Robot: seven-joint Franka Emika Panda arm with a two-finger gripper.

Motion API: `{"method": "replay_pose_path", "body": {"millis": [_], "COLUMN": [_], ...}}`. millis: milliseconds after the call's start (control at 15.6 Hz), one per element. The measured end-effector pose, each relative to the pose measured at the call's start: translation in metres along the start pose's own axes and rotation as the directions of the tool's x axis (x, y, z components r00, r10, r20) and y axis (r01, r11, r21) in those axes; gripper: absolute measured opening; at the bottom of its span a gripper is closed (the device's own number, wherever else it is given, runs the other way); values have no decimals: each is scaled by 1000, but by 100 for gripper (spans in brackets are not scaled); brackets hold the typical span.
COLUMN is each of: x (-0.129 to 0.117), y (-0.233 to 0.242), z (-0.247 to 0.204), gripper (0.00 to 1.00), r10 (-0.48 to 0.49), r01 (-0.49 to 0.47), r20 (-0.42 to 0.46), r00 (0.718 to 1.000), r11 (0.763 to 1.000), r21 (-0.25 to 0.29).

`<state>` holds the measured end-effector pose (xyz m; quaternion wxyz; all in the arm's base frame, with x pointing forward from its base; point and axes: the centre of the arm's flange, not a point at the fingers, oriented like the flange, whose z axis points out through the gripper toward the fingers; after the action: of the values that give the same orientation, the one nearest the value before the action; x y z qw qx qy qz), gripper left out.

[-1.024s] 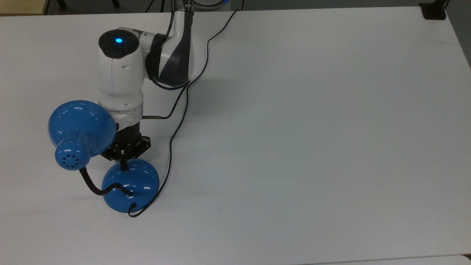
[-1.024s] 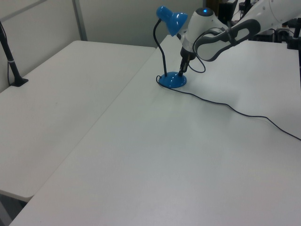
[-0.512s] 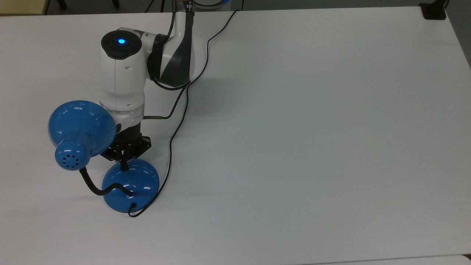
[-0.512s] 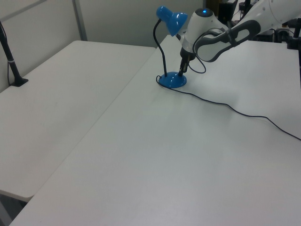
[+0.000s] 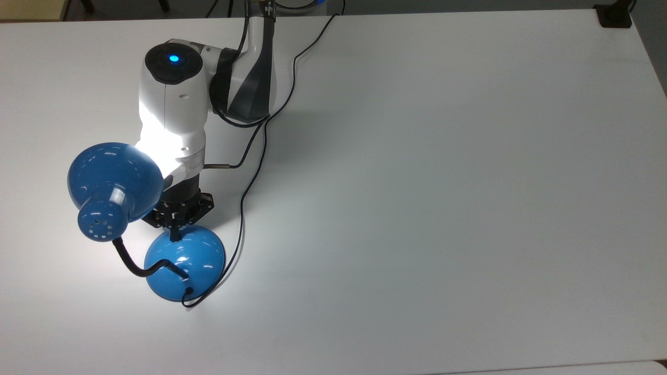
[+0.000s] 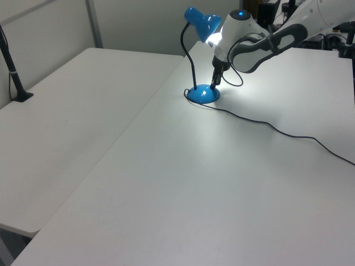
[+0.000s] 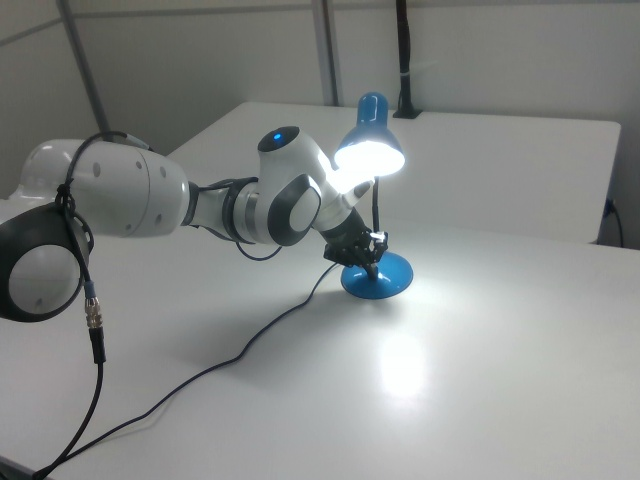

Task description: Turn on the lamp

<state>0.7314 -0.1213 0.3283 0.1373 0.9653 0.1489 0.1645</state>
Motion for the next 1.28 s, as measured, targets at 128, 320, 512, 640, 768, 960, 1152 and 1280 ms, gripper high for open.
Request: {"method": "replay_pose_path", "body": {"millis": [128,320,512,640,768,960,1152,1280], "x": [0,0,0,0,0,1,1,-16], "y": [0,0,0,0,0,1,1,5], "z": [0,0,0,0,0,-2,-2,-6], "gripper": [0,0,0,0,0,0,0,0], "r10": [0,0,0,0,0,1,1,-6], "r01": [0,0,0,0,0,-1,-1,5], "r20": [0,0,0,0,0,-3,-3,53], "r00": [1000,1000,1000,1000,1000,1000,1000,999], "r11": [1000,1000,1000,1000,1000,1000,1000,1000], "r21": [0,0,0,0,0,-2,-2,20]}}
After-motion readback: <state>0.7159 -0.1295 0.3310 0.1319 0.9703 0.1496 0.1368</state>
